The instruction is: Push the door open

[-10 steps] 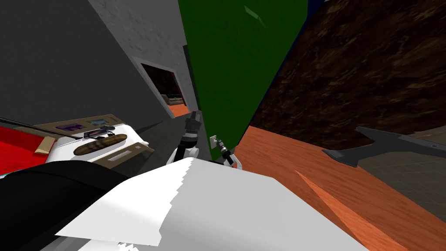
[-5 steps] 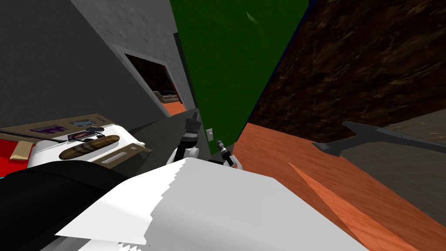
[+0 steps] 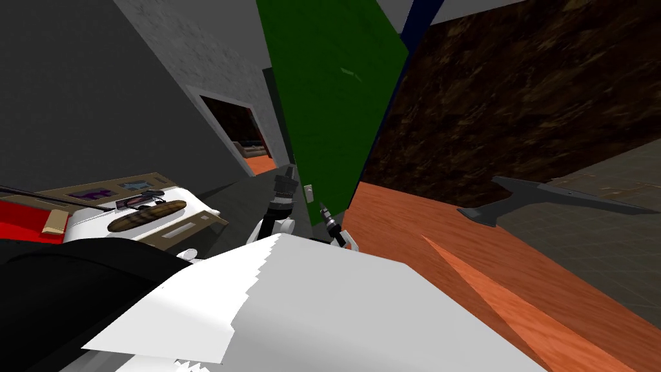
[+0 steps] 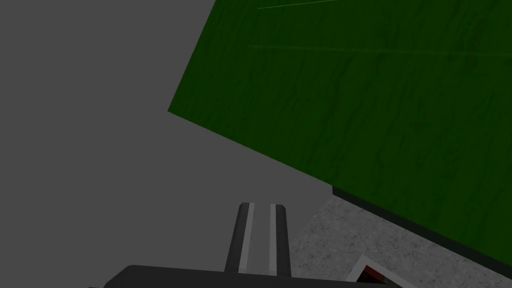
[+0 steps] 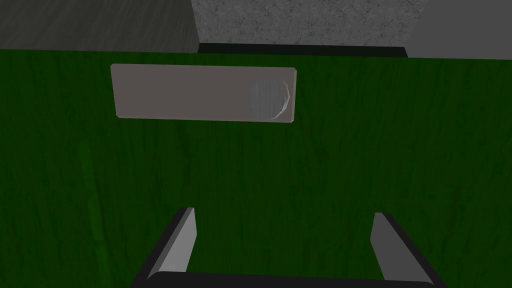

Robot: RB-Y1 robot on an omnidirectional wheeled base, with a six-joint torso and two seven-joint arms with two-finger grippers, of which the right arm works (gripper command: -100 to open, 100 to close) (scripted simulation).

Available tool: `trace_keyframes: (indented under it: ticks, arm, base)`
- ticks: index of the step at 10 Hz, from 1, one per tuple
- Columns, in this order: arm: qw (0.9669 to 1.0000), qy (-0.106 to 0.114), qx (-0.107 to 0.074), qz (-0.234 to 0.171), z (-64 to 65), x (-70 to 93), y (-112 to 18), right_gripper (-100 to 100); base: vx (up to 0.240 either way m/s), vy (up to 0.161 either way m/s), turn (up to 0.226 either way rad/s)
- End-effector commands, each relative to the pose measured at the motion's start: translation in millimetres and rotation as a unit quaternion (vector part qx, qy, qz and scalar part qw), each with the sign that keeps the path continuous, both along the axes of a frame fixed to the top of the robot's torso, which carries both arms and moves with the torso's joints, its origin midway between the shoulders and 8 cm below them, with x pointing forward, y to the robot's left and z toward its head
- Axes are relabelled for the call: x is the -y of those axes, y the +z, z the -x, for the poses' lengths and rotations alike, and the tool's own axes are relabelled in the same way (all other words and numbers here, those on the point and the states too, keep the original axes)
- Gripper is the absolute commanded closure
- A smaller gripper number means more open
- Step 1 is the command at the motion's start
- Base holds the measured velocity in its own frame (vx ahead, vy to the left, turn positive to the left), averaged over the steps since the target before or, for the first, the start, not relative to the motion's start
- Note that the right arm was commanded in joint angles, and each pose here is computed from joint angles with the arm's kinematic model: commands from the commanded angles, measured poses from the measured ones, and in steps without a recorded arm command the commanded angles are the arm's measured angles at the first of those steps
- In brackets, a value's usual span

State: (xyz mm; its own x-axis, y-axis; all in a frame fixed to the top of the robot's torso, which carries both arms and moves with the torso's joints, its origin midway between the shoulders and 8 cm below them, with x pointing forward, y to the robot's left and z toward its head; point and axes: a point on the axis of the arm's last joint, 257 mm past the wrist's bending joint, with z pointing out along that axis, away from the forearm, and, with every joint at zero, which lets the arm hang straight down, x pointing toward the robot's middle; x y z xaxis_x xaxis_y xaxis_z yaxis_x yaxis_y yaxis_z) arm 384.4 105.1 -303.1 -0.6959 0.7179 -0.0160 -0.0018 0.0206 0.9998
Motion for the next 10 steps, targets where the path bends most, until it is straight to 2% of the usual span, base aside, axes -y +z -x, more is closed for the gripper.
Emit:
trace_keyframes:
  ticks: [1, 5, 8, 9, 10]
  arm:
    - [1.0, -0.002, 0.001, 0.003, -2.7, 1.4, -1.4, -100]
    - [1.0, -0.008, 0.005, 0.004, -11.3, 2.7, -1.2, -100]
    - [0.9999, -0.012, 0.007, -0.003, -17.4, -2.9, 4.6, -100]
    - [0.9999, -0.011, 0.006, -0.001, -15.7, -1.1, 2.8, -100]
    - [0.9999, -0.011, 0.006, -0.001, -15.7, -1.1, 2.8, 100]
  base:
    - [0.126, 0.148, 0.019]
    - [0.18, 0.187, 0.028]
    - [0.182, 0.193, 0.026]
    - [0.077, 0.083, -0.004]
    - [-0.009, -0.009, -0.003]
